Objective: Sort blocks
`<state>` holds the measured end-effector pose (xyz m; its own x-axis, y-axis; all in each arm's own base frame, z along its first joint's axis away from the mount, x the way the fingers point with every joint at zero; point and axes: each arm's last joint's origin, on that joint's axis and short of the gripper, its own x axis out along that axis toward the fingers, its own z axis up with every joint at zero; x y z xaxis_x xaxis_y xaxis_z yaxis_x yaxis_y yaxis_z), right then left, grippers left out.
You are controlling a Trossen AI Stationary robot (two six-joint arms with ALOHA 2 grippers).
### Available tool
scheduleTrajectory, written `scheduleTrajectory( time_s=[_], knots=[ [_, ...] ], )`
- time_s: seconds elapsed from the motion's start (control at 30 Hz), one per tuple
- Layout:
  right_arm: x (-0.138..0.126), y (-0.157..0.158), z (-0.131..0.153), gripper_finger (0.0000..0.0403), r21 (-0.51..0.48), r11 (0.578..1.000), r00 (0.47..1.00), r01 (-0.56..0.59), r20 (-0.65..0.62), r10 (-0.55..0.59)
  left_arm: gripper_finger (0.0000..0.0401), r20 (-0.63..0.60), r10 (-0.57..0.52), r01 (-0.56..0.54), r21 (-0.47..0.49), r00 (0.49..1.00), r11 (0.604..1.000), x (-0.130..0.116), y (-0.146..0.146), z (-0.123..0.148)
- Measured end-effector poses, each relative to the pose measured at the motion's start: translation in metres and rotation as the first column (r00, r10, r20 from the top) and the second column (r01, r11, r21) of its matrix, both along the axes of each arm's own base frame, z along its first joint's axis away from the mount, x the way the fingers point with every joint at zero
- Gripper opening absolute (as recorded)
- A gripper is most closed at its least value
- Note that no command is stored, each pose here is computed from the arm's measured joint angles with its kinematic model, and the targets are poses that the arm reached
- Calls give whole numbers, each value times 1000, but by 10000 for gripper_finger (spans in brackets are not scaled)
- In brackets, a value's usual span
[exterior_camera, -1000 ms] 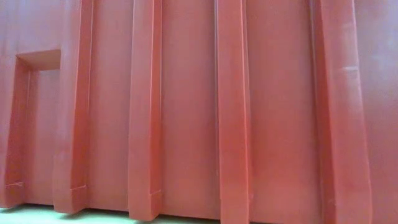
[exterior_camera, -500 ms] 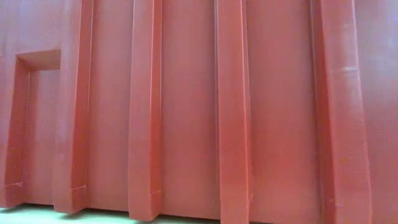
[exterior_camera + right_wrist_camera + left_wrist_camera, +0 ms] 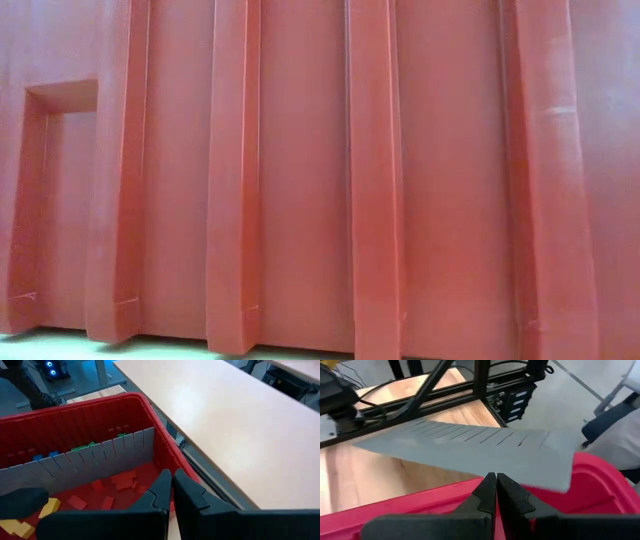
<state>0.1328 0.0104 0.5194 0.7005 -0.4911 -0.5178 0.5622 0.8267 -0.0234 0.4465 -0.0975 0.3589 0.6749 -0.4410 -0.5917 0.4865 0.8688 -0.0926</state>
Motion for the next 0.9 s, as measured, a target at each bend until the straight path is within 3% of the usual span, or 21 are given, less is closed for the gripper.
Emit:
scheduleTrajectory(
  time_s=[0.3, 0.53, 0.63, 0.73, 0.9],
  knots=[
    [9, 2, -12, 0, 70, 997, 999, 44, -12, -44, 0, -8, -32, 32, 6, 999, 999, -1, -13, -4],
    [19, 9, -24, 0, 219, 975, 997, -28, -66, 44, 0, -35, -33, 34, 12, 999, 999, -2, -13, -6],
    [24, 14, -32, 0, 328, 939, 983, -102, -111, 146, 0, -48, -33, 34, 14, 998, 999, -3, -12, -7],
    [29, 20, -43, 0, 451, 876, 951, -173, -155, 268, 0, -60, -35, 36, 20, 998, 999, -4, -12, -8],
    [39, 35, -72, 0, 585, 790, 883, -181, -257, 393, 0, -66, -14, 19, 86, 998, 996, -10, -9, -5]
  ],
)
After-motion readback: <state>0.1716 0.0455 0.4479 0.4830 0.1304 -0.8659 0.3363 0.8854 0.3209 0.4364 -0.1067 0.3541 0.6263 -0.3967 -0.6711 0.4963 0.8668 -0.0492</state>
